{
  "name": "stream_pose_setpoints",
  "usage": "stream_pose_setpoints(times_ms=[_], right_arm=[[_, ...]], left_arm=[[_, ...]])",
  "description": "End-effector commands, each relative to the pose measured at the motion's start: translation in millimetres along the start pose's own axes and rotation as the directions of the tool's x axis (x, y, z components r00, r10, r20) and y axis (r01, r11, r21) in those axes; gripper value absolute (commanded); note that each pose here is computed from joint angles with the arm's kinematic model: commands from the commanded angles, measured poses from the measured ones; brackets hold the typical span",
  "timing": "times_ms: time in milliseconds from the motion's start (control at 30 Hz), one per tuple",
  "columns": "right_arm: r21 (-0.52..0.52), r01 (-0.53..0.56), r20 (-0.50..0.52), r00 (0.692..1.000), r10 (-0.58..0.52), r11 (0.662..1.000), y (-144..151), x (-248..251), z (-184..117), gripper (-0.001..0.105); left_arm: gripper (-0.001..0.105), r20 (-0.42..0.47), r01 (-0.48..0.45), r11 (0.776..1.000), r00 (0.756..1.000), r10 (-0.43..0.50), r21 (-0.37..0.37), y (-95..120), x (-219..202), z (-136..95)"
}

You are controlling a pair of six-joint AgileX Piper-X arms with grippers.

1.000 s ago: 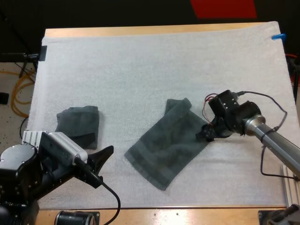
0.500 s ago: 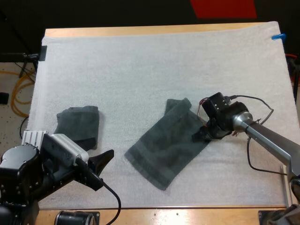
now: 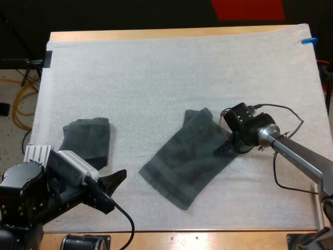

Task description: Pick towel from pile fold and stack

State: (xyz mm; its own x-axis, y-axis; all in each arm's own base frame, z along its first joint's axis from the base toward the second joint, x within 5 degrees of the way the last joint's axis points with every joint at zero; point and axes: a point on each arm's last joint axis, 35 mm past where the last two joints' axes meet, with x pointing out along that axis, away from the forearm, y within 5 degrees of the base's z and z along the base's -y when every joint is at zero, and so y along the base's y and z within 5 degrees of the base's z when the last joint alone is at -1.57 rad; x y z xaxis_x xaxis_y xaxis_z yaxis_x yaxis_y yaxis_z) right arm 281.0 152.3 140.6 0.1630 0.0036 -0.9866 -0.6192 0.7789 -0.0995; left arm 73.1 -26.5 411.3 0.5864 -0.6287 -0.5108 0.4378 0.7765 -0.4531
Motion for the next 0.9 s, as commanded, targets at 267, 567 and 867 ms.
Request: stream_pose_setpoints(times_ms=[267, 567, 867], right_arm=[[0.009, 0.029, -0.096, 0.995, -0.028, 1.0, -1, 0, -10, 0.0], [0.131, -0.036, -0.047, 0.998, 0.043, 0.991, -3, -8, -9, 0.0], [0.283, -0.131, 0.047, 0.991, 0.122, 0.95, -52, -29, -24, 0.0]], left_arm=[[0.057, -0.171, 0.094, 0.992, 0.982, -0.078, 0.085, 1, 23, 3], [0.057, -0.485, 0.132, 0.939, 0.874, 0.04, 0.316, -16, 104, 1], [0.057, -0.571, 0.213, 0.869, 0.815, 0.094, 0.447, -55, 194, -21]])
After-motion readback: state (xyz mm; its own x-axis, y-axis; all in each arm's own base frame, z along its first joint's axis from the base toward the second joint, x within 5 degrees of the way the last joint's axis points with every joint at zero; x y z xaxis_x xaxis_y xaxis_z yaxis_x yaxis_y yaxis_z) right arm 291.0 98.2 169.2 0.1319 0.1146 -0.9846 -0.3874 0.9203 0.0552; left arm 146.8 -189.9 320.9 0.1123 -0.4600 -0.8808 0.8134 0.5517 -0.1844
